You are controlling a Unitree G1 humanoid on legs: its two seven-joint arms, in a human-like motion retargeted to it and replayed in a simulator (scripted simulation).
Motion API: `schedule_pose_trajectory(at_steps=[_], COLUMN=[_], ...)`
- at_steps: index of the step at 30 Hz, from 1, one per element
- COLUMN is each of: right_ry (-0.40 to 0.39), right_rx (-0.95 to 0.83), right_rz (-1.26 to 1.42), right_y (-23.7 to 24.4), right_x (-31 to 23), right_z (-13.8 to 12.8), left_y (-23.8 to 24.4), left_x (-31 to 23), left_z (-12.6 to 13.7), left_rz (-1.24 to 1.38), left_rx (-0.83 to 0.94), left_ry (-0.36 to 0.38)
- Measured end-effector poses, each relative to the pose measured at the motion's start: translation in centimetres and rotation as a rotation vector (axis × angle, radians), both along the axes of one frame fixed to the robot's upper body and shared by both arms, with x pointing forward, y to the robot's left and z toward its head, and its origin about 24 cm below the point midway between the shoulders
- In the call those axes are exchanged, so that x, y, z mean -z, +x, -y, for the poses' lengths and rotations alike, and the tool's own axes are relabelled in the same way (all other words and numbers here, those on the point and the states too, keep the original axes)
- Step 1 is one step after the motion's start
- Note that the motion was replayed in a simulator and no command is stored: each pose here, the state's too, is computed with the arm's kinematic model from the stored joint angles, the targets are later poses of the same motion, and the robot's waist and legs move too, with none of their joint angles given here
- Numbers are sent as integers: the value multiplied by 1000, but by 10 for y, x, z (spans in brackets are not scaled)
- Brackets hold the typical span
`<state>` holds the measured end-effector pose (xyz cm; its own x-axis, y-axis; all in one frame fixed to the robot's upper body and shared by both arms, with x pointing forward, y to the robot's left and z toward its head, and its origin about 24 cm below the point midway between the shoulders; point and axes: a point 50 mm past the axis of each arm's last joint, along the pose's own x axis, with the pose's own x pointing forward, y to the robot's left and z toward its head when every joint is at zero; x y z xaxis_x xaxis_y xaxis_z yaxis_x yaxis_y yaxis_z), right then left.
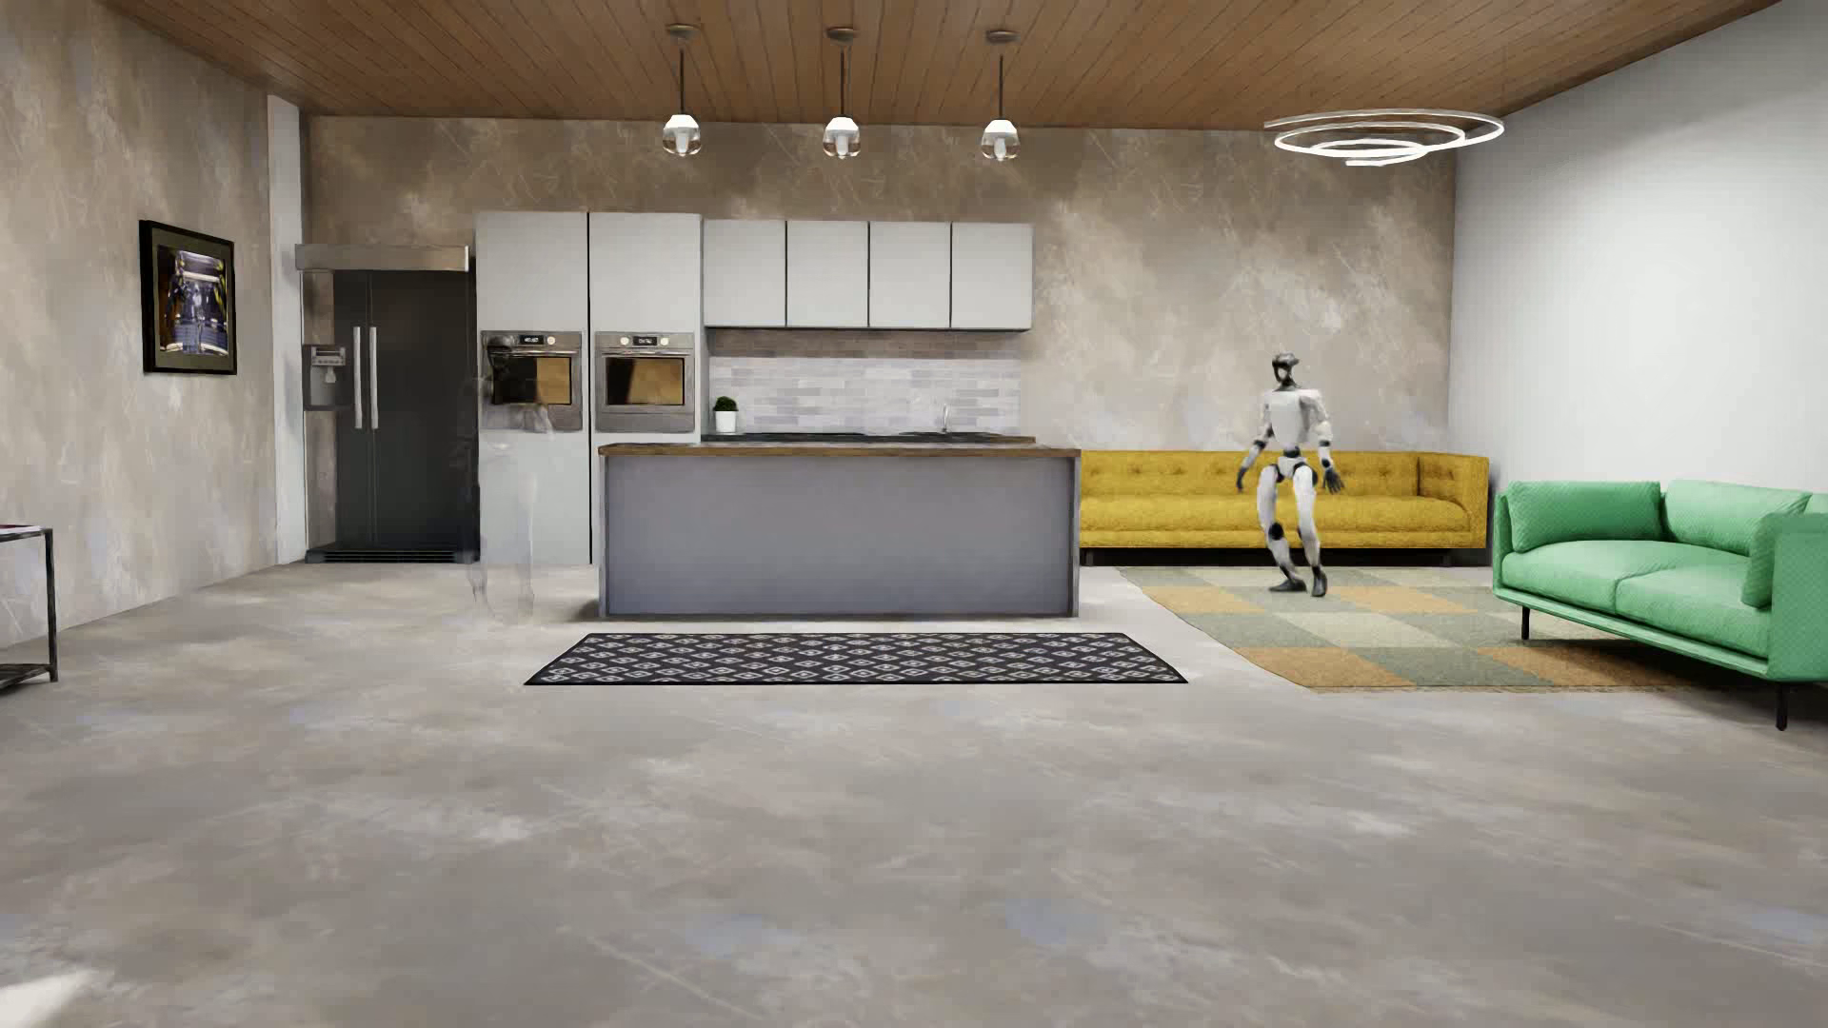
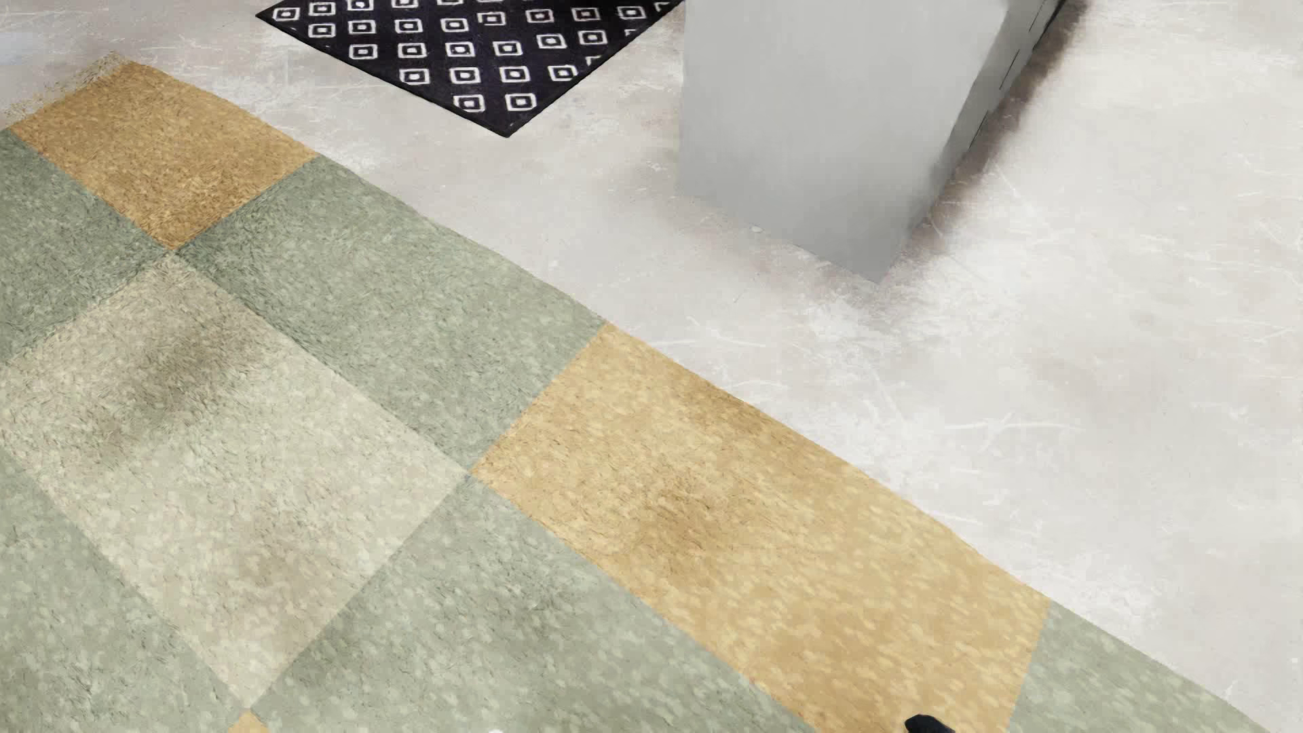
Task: Circle the counter
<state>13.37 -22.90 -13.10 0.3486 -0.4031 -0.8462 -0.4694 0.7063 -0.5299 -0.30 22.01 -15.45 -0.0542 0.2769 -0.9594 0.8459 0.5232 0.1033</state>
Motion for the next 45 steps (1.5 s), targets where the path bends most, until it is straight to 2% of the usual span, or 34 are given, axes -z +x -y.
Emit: schedule_pose_trajectory(at_steps=[1,2,3,4,5,8,9,10,11,12,14,15,17,19,21,23,25,26,28,30,32,33,35,37,39,42,44,45], right_ry=[-7,-23,-52,-71,-70,-67,-97,-83,-35,25,130,142,159,136,88,72,73,82,111,161,144,120,128,160,172,156,128,111], right_rx=[-74,-167,-226,-241,-225,-99,-48,23,72,90,44,46,165,279,270,231,188,167,114,11,-97,-123,-138,-207,-317,-381,-363,-357], right_rz=[26,51,72,89,92,33,24,35,23,-13,-110,-145,-165,-167,-192,-186,-161,-142,-91,-48,36,110,274,404,489,508,393,302], right_y=[7,12,13,10,3,-30,-44,-55,-65,-77,-98,-107,-120,-130,-133,-129,-119,-112,-98,-76,-45,-31,-1,27,55,72,61,48], right_x=[-5,-11,-18,-23,-25,-21,-18,-14,-7,2,12,14,16,18,20,21,21,20,20,19,10,1,-16,-34,-53,-60,-44,-31], right_z=[9,18,28,36,43,53,55,49,33,13,-20,-27,-31,-25,-19,-15,-13,-16,-28,-44,-49,-50,-51,-54,-61,-67,-63,-59], left_y=[-13,-26,-35,-38,-34,-1,17,38,66,100,169,201,258,302,329,338,330,322,297,262,220,192,125,67,23,-25,-32,-25], left_x=[2,1,0,-2,-3,-8,-8,-8,-12,-20,-47,-64,-108,-154,-196,-225,-228,-221,-186,-136,-81,-53,-12,5,8,7,7,6], left_z=[1,-1,-9,-16,-24,-39,-39,-41,-42,-46,-47,-45,-34,-18,5,34,54,59,59,44,29,25,15,24,40,61,63,61], left_rz=[-64,-120,-132,-137,-116,-24,18,80,149,230,436,573,877,1108,1299,1466,1495,1472,1322,1086,805,655,299,76,89,76,-6,-7], left_rx=[100,84,-17,-52,-14,238,292,313,339,388,438,415,349,351,382,449,524,573,647,678,614,544,372,408,358,121,225,325], left_ry=[-61,-93,-68,-23,36,215,244,258,259,296,366,376,335,271,209,113,24,8,38,130,181,183,145,39,-47,-131,-176,-172])
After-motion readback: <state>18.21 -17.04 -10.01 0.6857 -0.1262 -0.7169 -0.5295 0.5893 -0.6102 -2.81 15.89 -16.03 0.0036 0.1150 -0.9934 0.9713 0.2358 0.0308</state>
